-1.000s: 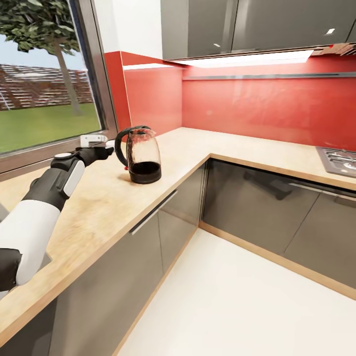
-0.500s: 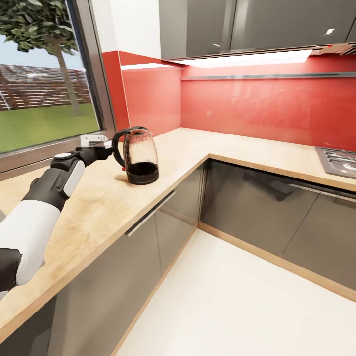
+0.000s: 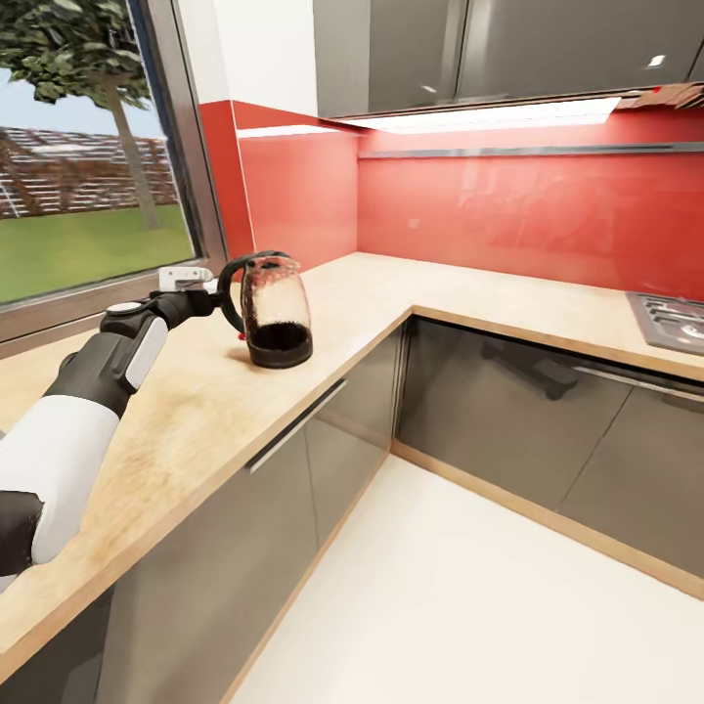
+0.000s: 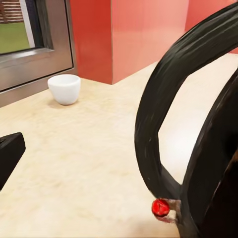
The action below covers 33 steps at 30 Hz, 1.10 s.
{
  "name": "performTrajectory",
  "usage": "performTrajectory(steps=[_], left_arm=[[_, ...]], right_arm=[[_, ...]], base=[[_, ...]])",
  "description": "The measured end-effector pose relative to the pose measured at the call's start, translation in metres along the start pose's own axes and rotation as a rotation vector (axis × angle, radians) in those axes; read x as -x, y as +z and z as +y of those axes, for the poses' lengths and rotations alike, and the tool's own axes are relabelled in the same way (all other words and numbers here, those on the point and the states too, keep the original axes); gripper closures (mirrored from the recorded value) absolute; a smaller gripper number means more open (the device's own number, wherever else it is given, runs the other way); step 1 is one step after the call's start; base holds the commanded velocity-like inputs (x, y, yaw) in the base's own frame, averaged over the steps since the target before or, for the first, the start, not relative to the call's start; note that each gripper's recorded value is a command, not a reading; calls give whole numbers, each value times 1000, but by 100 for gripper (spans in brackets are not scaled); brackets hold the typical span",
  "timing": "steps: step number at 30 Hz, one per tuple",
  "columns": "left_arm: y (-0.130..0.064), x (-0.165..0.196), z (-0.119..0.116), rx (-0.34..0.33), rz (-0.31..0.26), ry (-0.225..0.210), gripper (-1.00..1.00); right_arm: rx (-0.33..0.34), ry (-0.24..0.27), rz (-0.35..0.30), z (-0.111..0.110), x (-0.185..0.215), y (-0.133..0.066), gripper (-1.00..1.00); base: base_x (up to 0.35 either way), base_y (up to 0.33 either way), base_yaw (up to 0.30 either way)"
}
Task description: Set up a coffee station on the kitchen countertop: keep the coffee maker on the countertop, move the bottle of coffee from the kitchen shelf to the counter next to the coffee maker, place a paper coffee filter on top of the coffee maker, put the saucer next to the coffee maker with the coffee cup on the saucer, and place the electric kettle next to the coffee maker.
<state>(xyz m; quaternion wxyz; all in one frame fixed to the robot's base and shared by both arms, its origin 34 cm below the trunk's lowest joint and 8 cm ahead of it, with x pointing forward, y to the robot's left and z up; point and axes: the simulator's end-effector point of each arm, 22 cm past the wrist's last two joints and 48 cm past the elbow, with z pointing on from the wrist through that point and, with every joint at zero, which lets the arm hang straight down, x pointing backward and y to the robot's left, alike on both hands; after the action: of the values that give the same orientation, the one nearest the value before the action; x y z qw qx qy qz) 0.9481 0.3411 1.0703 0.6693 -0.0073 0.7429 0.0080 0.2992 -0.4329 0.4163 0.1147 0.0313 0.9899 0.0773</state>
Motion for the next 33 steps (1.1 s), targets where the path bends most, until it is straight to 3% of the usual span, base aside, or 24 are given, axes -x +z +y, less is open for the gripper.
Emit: performTrajectory(steps=[33], left_arm=[[0,1,-1,-1,-3,1,-100]], right_arm=[[0,0,0,0,0,0,-100]], base=[[49,0,0]])
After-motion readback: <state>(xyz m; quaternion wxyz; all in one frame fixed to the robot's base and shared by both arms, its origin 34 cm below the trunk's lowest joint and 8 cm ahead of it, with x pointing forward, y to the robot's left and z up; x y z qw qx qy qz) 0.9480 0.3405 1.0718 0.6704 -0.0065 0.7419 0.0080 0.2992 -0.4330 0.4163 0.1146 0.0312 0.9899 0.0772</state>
